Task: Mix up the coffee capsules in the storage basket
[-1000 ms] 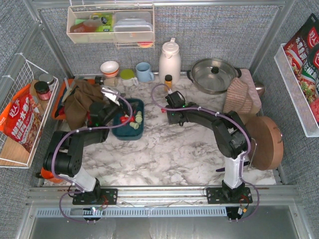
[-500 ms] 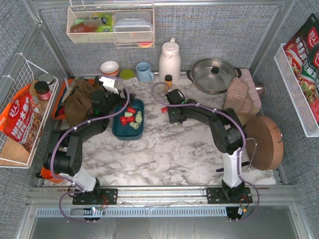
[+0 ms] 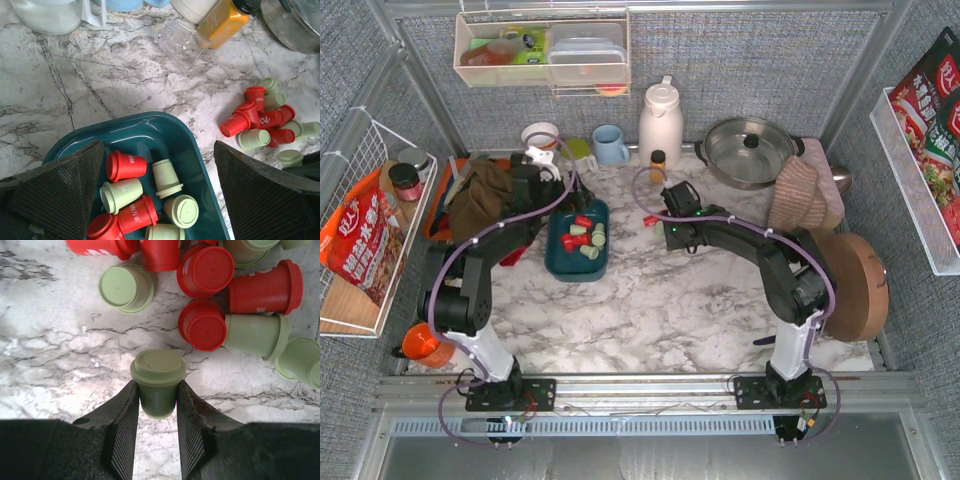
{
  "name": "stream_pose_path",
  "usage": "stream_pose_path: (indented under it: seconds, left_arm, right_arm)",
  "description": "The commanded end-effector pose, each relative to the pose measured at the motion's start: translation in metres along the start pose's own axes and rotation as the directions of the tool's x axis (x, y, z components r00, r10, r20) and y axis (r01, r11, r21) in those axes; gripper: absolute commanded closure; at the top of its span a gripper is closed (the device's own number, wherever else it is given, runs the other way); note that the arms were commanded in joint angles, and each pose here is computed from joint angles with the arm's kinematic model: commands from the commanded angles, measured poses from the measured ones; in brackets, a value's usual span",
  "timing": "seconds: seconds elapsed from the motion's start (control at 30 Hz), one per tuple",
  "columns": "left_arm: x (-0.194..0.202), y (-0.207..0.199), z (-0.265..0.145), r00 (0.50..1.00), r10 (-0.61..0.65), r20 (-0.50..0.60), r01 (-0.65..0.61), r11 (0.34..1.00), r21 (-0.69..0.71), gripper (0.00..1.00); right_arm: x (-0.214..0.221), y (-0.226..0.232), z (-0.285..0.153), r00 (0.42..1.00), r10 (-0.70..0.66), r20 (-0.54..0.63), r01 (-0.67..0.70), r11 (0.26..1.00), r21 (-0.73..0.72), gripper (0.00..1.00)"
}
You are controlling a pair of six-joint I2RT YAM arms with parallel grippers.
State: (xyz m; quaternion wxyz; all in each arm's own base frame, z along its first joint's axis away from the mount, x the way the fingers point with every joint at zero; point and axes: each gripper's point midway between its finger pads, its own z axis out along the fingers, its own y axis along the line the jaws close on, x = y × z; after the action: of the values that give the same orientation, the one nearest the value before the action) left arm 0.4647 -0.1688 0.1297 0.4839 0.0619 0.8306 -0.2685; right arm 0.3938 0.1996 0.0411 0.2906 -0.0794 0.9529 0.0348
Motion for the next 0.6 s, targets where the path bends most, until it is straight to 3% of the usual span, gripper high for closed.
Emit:
stream_pose_path:
  seconds: [0.0, 0.17, 0.23, 0.27, 0.33, 0.43, 0.57]
  left_arm:
    - [-0.008, -0.012, -0.005, 0.999, 0.044, 0.025, -0.045, 0.999, 0.025, 0.01]
    - [-0.005, -0.045, -0.021, 0.964, 0.238, 0.119, -0.247, 0.967, 0.061, 0.01]
    - [0.005, -0.068, -0.032, 0.913, 0.357, 0.196, -0.382, 0.917, 0.11, 0.01]
    - [-0.002, -0.085, -0.042, 0.861, 0.409, 0.301, -0.462, 0.878, 0.127, 0.01]
    - [0.01, -0.106, -0.057, 0.797, 0.451, 0.401, -0.548, 0.819, 0.169, 0.01]
    - [0.02, -0.121, -0.059, 0.789, 0.452, 0.415, -0.563, 0.803, 0.195, 0.01]
    - [0.038, -0.144, -0.06, 0.733, 0.523, 0.435, -0.654, 0.719, 0.237, 0.01]
  right_arm:
    - [-0.018, 0.01, -0.019, 0.996, 0.018, 0.083, -0.012, 0.998, -0.063, 0.76]
    - [-0.03, 0.021, -0.055, 0.982, 0.043, 0.183, -0.014, 0.988, -0.157, 0.78]
    - [-0.035, 0.029, -0.072, 0.97, 0.055, 0.235, -0.005, 0.978, -0.209, 0.8]
    - [-0.039, 0.034, -0.08, 0.96, 0.062, 0.272, 0.005, 0.97, -0.241, 0.8]
    - [-0.041, 0.044, -0.097, 0.941, 0.072, 0.329, 0.032, 0.953, -0.3, 0.81]
    - [-0.032, 0.061, -0.121, 0.915, 0.081, 0.395, 0.094, 0.91, -0.405, 0.81]
    - [-0.031, 0.084, -0.152, 0.874, 0.109, 0.473, 0.183, 0.829, -0.529, 0.81]
